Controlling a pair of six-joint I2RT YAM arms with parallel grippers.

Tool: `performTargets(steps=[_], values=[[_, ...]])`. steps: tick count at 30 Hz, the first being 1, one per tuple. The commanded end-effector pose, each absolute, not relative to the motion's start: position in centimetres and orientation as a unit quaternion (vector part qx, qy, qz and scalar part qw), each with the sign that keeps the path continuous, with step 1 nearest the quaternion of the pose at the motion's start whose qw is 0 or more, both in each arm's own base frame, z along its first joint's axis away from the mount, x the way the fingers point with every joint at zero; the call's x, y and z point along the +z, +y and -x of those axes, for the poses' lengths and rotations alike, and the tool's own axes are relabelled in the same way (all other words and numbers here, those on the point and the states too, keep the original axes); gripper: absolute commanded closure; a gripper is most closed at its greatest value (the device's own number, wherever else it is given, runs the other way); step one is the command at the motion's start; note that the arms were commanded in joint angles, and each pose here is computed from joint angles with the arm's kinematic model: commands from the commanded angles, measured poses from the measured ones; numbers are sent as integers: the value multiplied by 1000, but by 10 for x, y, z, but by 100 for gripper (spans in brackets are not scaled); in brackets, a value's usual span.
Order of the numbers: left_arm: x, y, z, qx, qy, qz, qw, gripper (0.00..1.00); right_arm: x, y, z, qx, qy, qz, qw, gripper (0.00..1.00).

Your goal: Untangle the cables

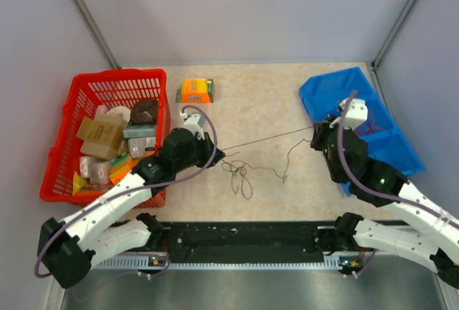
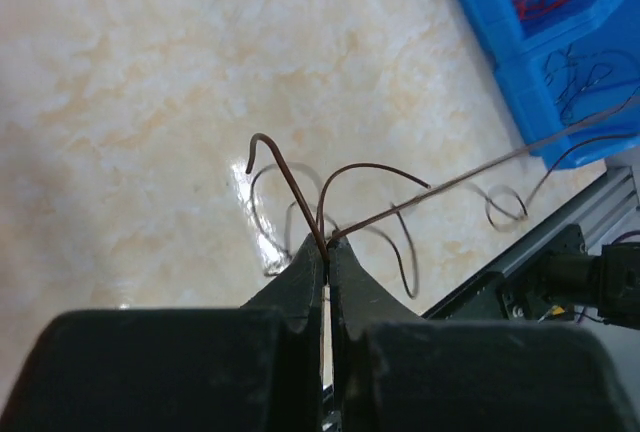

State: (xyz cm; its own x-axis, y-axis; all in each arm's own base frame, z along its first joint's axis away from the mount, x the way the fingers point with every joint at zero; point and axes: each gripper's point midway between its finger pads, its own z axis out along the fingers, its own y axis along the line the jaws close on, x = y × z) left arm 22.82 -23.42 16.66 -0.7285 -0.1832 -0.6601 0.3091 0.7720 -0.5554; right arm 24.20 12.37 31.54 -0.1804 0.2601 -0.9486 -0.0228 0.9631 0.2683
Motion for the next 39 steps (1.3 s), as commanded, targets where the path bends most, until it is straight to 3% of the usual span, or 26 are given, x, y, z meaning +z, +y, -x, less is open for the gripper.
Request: performTargets(steps=[1,5,7,11,14,18,20,22,39], values=[[192,-178,-243,-220,864,-17,452,100,324,20,-241,-151,734,-147,645,100],[231,-155,-245,-188,837,-28,514,100,312,-18,-247,-142,750,-207,612,100],[239,-158,-241,-197,831,-48,519,100,313,-13,-253,-87,758,-210,611,100],[240,-189,-231,-266,828,-88,485,100,314,75,-276,111,782,-81,608,100],[239,-217,-223,-325,820,-123,454,100,283,160,-270,274,803,61,526,100],[239,-233,-214,-362,811,-158,433,100,244,230,-237,421,777,174,434,69],[241,-240,-209,-377,799,-185,430,100,224,251,-221,436,761,222,426,52],[242,-243,-206,-381,794,-207,426,100,217,267,-210,446,743,260,426,46],[237,-262,-186,-416,775,-298,371,100,236,323,-197,501,677,341,418,48]])
